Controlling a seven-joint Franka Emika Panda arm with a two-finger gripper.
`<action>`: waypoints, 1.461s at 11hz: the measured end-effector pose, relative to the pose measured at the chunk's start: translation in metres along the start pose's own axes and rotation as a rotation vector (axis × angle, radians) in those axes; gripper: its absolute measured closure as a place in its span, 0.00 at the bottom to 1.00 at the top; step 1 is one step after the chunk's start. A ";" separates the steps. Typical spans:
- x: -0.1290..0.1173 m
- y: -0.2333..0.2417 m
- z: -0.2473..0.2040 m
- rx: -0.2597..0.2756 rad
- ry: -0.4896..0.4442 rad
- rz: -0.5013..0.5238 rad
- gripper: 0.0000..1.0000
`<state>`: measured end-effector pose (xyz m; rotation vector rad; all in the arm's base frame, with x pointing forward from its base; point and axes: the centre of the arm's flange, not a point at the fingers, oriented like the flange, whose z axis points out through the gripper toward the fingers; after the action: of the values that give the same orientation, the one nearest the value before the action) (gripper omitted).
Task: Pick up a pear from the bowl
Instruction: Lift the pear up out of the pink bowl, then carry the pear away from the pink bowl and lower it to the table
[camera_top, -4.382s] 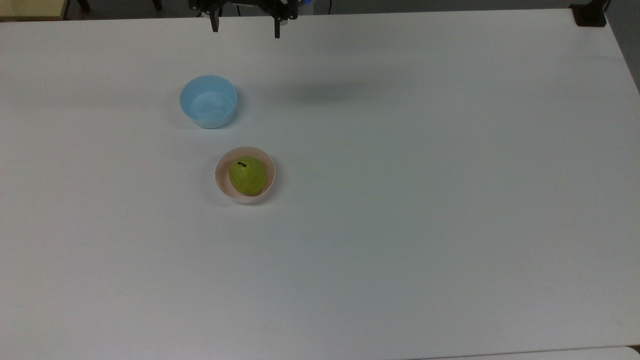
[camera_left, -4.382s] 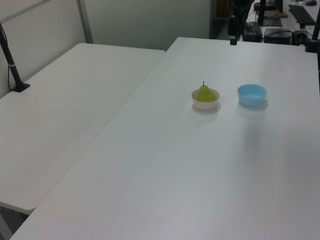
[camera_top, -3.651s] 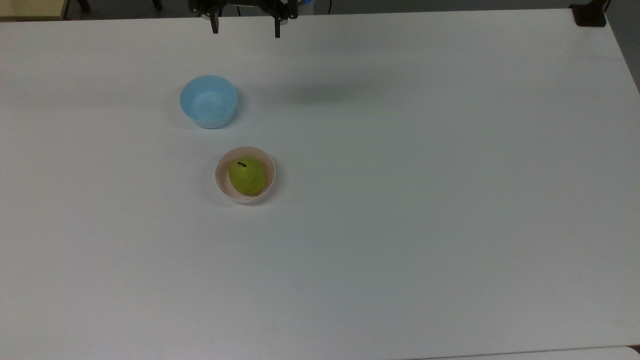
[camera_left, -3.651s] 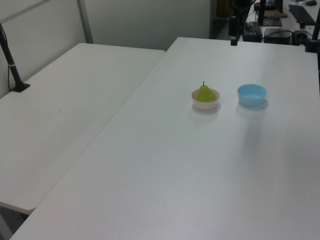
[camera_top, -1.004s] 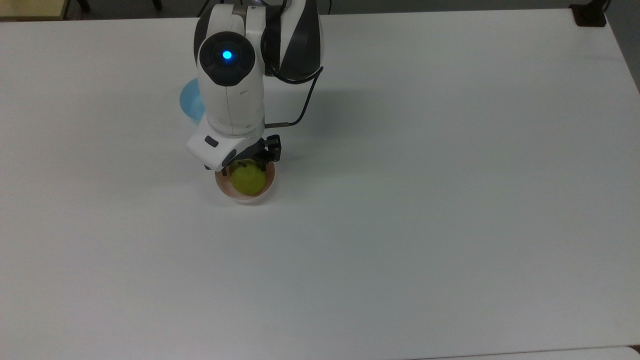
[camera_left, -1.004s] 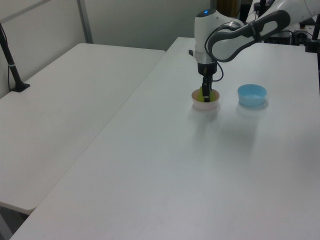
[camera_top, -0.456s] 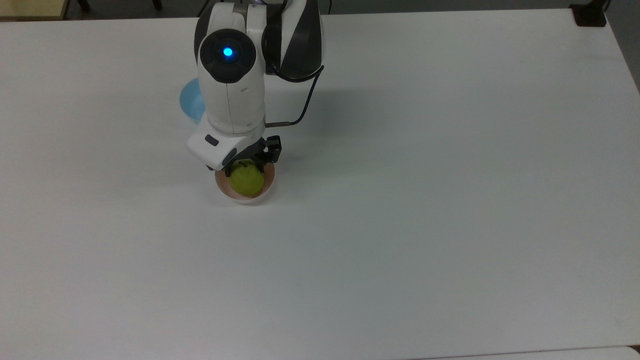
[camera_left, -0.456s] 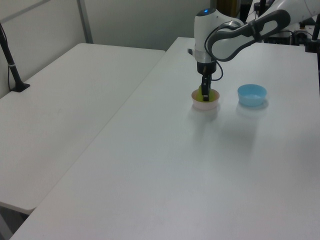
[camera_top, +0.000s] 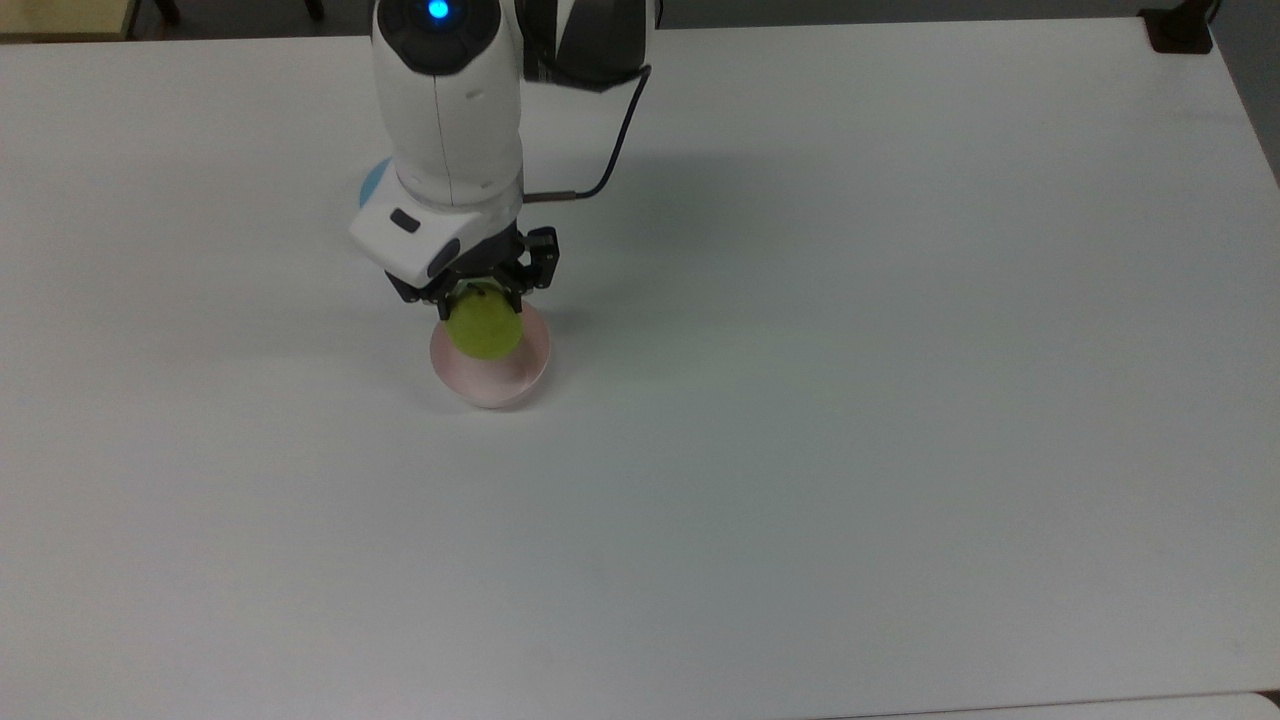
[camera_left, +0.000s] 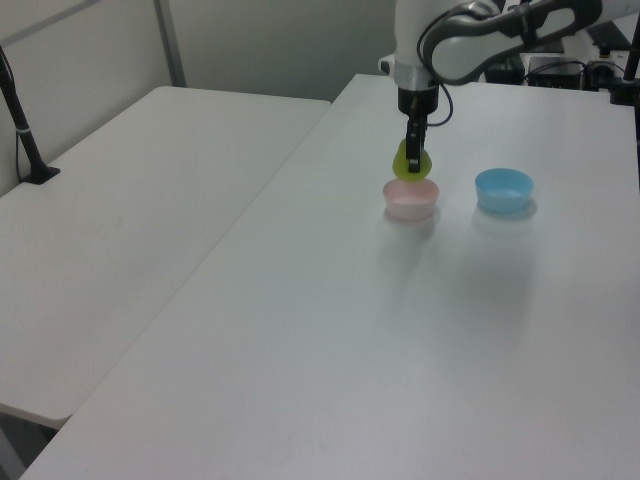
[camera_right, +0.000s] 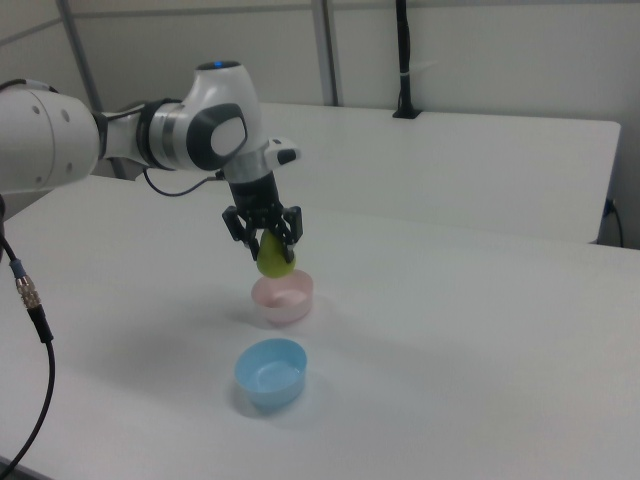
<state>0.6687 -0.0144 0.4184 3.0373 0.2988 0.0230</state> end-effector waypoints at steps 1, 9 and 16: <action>-0.001 0.004 -0.015 -0.002 0.010 0.006 0.34; -0.037 0.148 -0.021 -0.040 0.046 0.050 0.34; -0.035 0.208 0.089 -0.073 0.077 0.098 0.34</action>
<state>0.6763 -0.2323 0.3483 2.9802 0.1515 0.1544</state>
